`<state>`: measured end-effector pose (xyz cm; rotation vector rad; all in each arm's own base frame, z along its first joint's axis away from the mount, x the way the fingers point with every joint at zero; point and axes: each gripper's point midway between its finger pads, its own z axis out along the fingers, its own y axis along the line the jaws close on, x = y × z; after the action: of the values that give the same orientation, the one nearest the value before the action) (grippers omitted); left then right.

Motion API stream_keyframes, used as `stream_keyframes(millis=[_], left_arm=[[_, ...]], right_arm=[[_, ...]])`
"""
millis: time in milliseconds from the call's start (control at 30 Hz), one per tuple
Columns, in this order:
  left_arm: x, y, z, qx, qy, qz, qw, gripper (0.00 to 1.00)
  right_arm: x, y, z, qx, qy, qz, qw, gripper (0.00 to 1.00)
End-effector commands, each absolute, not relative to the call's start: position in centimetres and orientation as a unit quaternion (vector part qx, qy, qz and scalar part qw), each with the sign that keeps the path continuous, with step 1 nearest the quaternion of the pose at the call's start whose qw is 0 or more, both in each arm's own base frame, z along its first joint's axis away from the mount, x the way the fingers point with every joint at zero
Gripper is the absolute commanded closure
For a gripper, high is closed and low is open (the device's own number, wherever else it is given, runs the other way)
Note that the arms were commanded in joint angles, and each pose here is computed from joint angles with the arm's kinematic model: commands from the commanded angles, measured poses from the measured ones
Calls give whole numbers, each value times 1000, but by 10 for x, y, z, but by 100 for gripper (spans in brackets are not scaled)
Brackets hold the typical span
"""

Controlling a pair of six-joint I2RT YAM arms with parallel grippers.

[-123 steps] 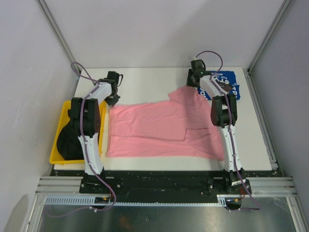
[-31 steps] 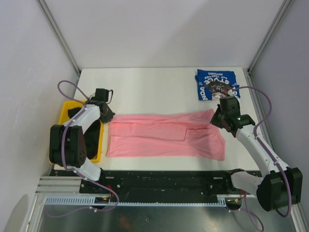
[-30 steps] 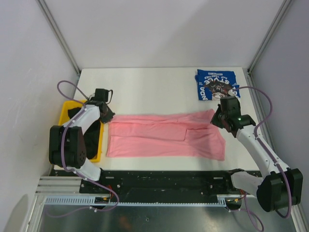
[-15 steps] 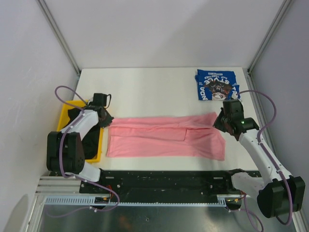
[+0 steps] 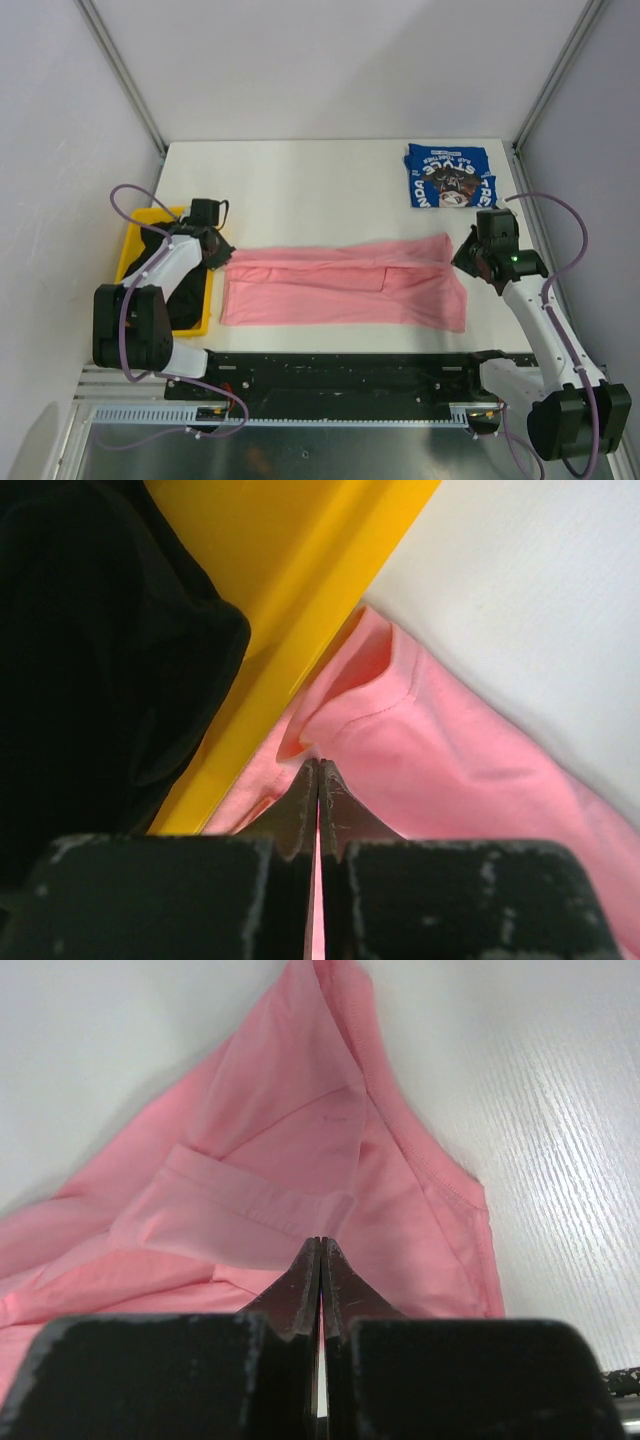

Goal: Fold and stack the t-shirts
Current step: Fold the other side of the tshirt into a rectangle

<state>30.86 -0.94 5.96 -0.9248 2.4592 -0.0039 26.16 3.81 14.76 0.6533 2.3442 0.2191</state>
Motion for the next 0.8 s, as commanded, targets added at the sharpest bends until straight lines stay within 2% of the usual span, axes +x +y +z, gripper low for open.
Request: stream_keyframes(millis=[0, 300, 500, 767], left_arm=[[304, -9, 64, -350, 899, -12, 264, 100], [291, -8, 51, -359, 900, -4, 248, 100], [286, -9, 46, -367, 899, -7, 240, 96], [283, -11, 50, -365, 898, -20, 245, 99]], right_arm=[[254, 35, 143, 259, 902, 84, 335, 100], [236, 49, 105, 273, 910, 127, 284, 100], [228, 58, 83, 296, 907, 172, 247, 100], [226, 39, 81, 338, 888, 179, 254, 100]])
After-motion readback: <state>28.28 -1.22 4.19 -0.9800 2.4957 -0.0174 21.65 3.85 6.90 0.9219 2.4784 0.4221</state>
